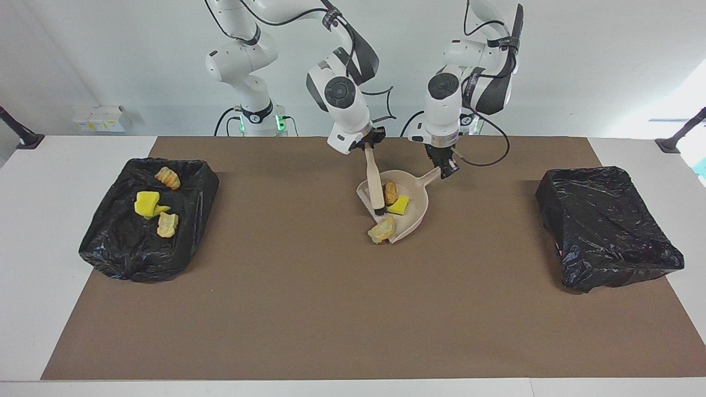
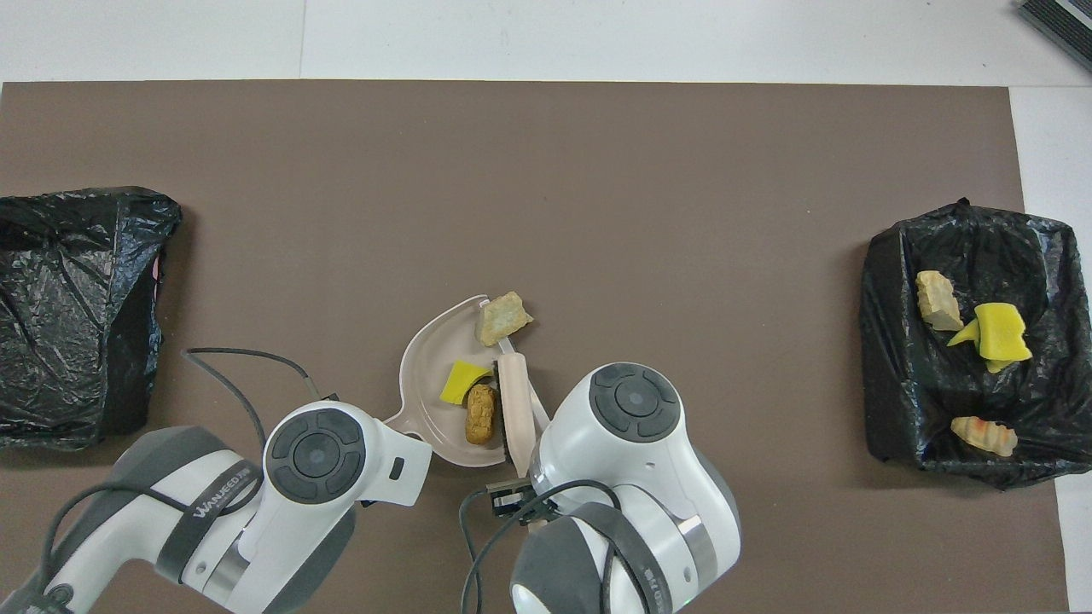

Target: Sweep and dump trash in bin

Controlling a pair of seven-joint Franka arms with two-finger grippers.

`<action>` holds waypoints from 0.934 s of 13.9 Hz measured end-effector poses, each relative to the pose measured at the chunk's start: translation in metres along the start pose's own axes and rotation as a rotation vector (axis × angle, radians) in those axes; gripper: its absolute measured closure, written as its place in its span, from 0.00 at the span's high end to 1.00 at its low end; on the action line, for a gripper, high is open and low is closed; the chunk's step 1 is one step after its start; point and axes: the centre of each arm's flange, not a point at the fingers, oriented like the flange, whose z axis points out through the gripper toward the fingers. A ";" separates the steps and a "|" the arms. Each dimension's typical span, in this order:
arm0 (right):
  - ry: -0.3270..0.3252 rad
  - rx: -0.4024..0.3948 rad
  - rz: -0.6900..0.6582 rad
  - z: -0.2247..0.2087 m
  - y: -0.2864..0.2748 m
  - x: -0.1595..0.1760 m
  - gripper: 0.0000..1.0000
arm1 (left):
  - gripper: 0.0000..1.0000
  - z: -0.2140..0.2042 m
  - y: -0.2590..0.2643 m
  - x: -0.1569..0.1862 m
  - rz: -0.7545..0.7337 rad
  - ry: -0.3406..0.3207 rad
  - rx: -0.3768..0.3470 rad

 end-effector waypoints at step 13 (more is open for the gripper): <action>0.120 -0.308 -0.309 -0.036 0.041 0.097 0.26 | 0.33 0.002 0.000 0.002 -0.171 0.009 -0.004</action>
